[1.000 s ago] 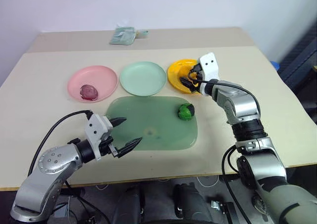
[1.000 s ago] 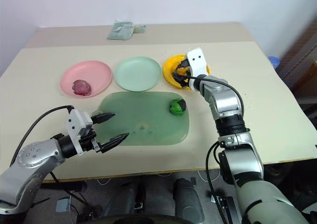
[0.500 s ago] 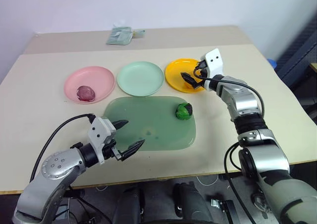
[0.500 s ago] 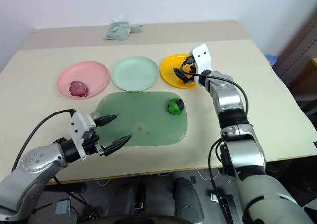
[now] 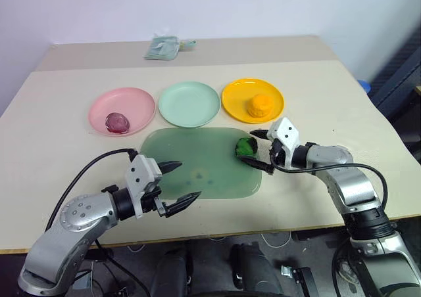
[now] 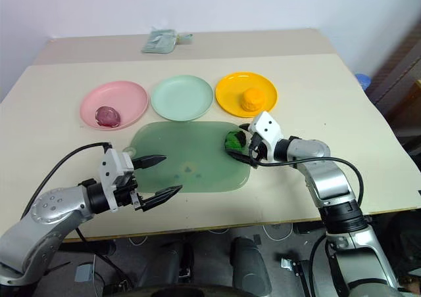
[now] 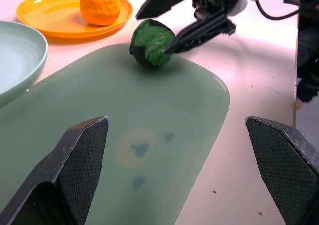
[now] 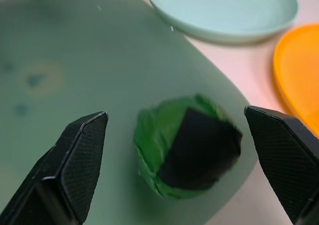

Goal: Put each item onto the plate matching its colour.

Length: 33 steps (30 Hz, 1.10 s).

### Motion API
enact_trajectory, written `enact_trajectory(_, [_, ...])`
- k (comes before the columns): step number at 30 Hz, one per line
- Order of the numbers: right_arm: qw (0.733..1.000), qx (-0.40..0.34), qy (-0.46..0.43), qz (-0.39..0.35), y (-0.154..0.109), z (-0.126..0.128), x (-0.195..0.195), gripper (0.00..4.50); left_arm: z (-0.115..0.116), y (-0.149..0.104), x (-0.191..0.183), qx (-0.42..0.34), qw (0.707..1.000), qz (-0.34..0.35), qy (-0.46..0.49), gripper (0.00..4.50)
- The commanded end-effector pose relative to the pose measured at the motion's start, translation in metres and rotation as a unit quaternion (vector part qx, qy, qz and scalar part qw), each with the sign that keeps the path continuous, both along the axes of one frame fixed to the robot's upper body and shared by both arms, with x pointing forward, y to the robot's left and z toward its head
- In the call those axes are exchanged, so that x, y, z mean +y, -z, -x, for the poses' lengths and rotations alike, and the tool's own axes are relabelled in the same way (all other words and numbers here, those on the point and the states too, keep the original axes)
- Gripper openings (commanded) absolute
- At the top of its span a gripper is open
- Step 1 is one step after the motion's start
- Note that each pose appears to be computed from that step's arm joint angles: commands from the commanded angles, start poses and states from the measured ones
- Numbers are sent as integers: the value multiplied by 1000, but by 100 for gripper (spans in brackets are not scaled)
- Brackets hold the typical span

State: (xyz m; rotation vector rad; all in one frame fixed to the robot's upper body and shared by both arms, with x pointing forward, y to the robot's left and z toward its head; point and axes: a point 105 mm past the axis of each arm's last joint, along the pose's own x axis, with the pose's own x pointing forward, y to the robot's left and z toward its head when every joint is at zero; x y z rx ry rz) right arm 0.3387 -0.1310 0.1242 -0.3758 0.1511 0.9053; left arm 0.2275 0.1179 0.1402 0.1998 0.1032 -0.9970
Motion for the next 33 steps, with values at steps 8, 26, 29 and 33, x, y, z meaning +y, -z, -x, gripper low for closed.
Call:
enact_trajectory(8, [1000,-20,7,-13,-10,-10,8,271,4,-6,-1,-13,1000,0,1,450])
enact_trajectory(26, [990,-30,89,-104,-63,-102,127,180,-22,-7,56,-61,980,-2,-191,450])
enact_trajectory(29, [990,-20,100,-102,-58,-110,134,180,-16,-7,55,-60,979,0,-194,450])
enact_trajectory(33, [989,-13,87,-121,-60,-111,138,276,-10,-5,53,-59,978,1,-202,450])
